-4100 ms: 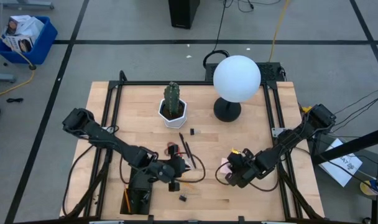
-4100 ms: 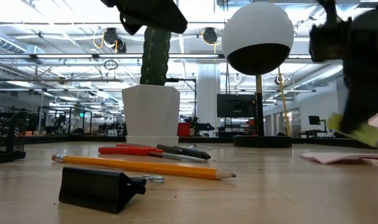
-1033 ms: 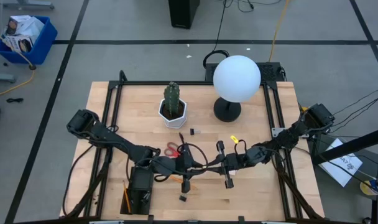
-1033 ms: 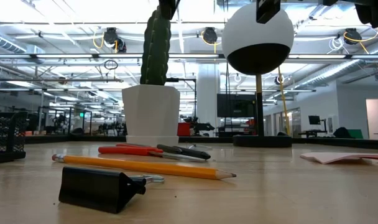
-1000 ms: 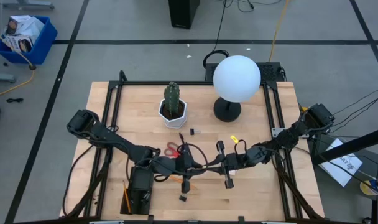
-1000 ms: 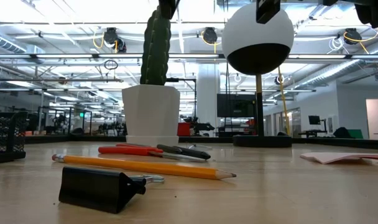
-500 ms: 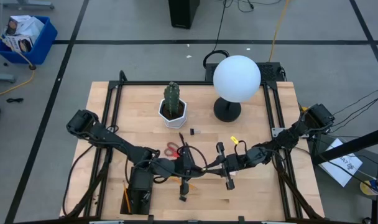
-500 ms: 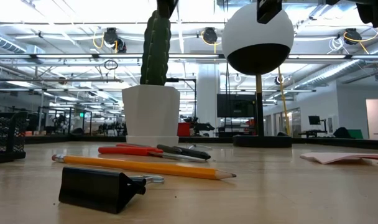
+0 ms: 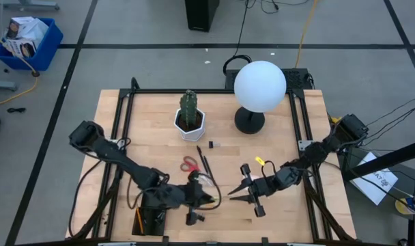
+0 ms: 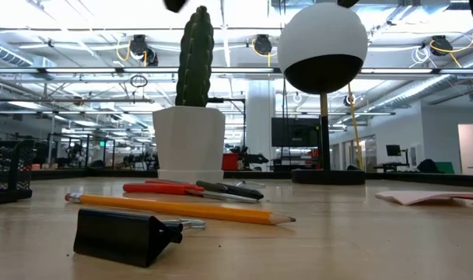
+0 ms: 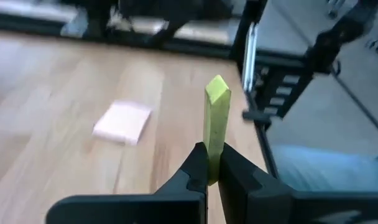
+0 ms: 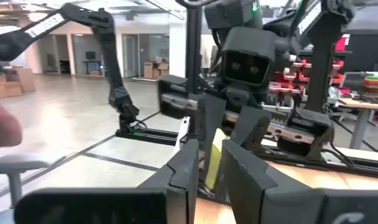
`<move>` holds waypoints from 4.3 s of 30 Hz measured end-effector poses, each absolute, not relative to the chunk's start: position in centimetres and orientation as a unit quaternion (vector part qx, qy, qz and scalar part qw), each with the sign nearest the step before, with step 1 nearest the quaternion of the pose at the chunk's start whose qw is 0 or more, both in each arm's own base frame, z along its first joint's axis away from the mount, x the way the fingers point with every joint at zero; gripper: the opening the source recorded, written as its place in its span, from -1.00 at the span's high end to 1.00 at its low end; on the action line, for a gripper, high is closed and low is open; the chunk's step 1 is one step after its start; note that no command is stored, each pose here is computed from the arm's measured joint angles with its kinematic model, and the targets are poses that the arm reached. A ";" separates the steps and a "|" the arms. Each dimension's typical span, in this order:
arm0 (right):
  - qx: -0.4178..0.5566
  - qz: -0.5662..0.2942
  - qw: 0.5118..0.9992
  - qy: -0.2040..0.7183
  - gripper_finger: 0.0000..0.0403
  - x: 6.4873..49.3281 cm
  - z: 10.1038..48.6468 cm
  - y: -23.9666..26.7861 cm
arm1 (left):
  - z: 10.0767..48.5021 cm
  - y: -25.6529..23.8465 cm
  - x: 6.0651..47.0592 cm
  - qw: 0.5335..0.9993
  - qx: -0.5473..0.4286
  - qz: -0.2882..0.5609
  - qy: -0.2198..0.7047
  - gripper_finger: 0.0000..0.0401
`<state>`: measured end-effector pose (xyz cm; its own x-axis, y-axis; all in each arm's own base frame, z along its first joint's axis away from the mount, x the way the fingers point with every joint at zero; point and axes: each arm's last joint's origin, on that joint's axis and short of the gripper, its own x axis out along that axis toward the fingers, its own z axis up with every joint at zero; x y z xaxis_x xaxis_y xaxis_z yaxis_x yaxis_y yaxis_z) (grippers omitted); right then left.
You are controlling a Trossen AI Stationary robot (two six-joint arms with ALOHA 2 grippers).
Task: Pick and place office supplies into organizer
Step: Put the eraser in the desk organizer, then put the sticky notes in the desk organizer
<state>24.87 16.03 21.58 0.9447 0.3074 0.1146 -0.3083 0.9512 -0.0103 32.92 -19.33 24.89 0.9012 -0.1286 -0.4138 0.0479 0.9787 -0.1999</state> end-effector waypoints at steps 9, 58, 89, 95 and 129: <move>-0.010 0.163 0.985 -0.059 0.70 24.6 21.6 16.5 | 26.4 -20.7 28.5 0.947 -0.130 -0.041 0.291 0.93; -0.046 0.157 0.985 -0.058 0.74 24.7 21.4 16.3 | 23.9 -21.5 22.5 0.574 -0.510 0.172 0.616 0.85; -0.083 0.175 0.979 -0.068 0.77 21.7 23.8 17.8 | 23.6 -24.1 20.4 0.466 -0.625 0.302 0.549 0.85; -0.086 0.182 0.978 -0.056 0.78 20.9 24.2 17.9 | 23.6 -24.3 20.2 0.474 -0.617 0.293 0.555 0.84; -0.098 0.188 0.976 -0.037 0.90 20.7 23.8 18.1 | 23.7 -23.9 20.6 0.511 -0.612 0.285 0.532 0.20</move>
<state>20.72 18.06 23.83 0.9262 0.3754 0.0355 -0.3607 0.9096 -0.2061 20.61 -23.90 23.66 0.2719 -0.3597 -0.8926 -0.9425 0.0880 -0.3225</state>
